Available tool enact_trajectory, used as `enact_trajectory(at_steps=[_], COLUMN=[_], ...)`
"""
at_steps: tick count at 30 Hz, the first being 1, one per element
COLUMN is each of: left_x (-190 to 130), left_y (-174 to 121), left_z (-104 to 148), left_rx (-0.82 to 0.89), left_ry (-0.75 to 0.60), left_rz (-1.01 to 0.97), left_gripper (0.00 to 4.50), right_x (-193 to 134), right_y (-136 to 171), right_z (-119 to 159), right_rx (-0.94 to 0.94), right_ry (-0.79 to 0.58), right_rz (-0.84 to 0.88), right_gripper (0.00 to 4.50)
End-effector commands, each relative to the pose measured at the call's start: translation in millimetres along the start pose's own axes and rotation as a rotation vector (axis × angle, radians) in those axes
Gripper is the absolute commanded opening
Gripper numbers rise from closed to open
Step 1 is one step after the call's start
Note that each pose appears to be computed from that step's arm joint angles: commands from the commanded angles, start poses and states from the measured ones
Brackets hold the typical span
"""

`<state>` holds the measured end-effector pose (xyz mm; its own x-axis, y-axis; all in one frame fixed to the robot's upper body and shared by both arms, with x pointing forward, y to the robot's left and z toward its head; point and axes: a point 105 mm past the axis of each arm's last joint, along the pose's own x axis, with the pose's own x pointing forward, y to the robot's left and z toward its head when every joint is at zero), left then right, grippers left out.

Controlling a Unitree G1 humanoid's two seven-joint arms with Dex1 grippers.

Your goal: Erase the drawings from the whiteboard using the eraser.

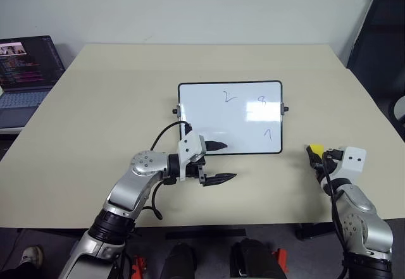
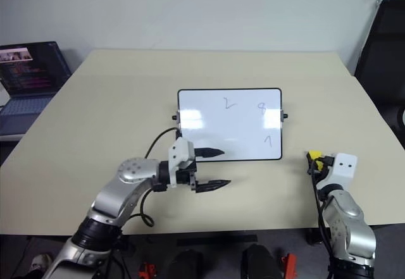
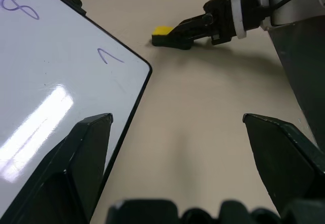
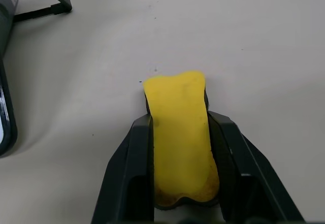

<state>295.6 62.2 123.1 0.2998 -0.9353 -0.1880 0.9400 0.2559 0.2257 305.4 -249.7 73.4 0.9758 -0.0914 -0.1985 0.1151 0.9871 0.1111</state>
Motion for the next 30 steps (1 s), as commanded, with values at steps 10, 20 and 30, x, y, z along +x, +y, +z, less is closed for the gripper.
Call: enact_trajectory(at_steps=[10, 20, 30], left_x=[4.5, 10.6, 12.2], left_y=[43.1, 47.6, 45.8], left_z=[4.2, 7.7, 6.1], left_rx=[0.222, 0.247, 0.239], left_ry=[0.061, 0.047, 0.051], left_rz=[0.192, 0.182, 0.163], left_gripper=[4.50, 4.50, 4.50], right_x=[-17.2, -33.3, -7.6], right_y=[54.4, 91.6, 111.5], right_z=[50.9, 67.8, 69.1], right_rx=[-0.145, -0.313, -0.401], right_ry=[-0.259, -0.373, -0.377], right_rz=[0.192, 0.387, 0.451], right_gripper=[1.12, 1.12, 1.12])
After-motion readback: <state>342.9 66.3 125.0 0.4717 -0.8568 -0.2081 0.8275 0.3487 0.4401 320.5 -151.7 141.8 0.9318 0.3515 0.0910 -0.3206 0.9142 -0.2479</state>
